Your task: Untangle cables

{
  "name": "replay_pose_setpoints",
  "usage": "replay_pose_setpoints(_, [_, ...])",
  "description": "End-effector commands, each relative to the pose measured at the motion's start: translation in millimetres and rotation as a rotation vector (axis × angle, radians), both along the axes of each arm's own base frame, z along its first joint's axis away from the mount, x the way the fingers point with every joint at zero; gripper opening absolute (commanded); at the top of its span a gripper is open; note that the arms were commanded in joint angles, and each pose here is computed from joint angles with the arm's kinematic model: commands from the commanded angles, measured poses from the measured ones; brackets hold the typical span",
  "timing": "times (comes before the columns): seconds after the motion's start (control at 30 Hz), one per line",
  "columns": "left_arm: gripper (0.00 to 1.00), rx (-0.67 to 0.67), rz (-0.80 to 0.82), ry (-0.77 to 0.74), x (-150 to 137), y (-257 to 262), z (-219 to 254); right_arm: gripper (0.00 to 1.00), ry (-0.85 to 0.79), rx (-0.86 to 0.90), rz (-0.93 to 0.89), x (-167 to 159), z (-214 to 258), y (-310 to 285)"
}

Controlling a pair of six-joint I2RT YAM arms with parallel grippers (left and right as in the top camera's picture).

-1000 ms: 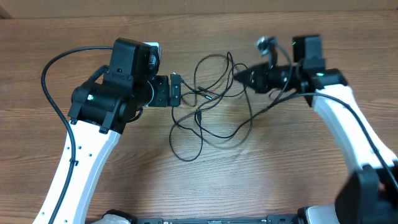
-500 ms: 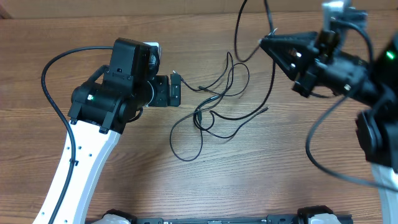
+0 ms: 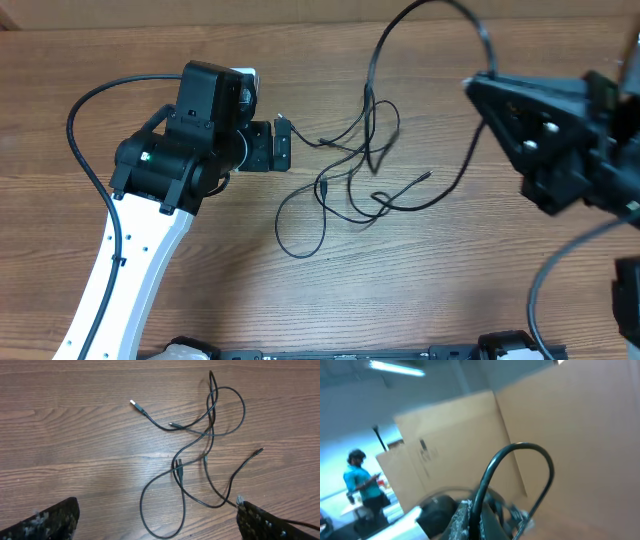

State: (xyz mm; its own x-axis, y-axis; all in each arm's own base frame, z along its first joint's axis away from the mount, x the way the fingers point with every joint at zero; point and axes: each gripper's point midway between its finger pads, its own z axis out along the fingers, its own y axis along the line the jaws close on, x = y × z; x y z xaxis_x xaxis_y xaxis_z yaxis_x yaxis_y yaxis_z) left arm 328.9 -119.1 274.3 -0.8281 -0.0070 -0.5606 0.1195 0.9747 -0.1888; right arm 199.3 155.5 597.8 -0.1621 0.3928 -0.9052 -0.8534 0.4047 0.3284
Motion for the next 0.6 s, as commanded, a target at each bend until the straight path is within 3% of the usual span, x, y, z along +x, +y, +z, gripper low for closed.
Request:
replay_pose_setpoints(0.0, [1.0,-0.014,0.004,-0.012,-1,1,6,0.04,-0.006,0.125,-0.075,-11,32,-16])
replay_pose_setpoints(0.2, [1.0,-0.014,0.004,-0.012,-1,1,6,0.04,0.053,0.277,-0.153,-4,51,-35])
replay_pose_setpoints(0.4, [1.0,-0.014,0.004,-0.012,-1,1,6,0.04,-0.063,0.317,-0.299,1,69,-56])
replay_pose_setpoints(0.57, [1.0,-0.015,0.003,-0.012,-1,0,6,0.04,-0.176,0.286,-0.544,15,74,-85])
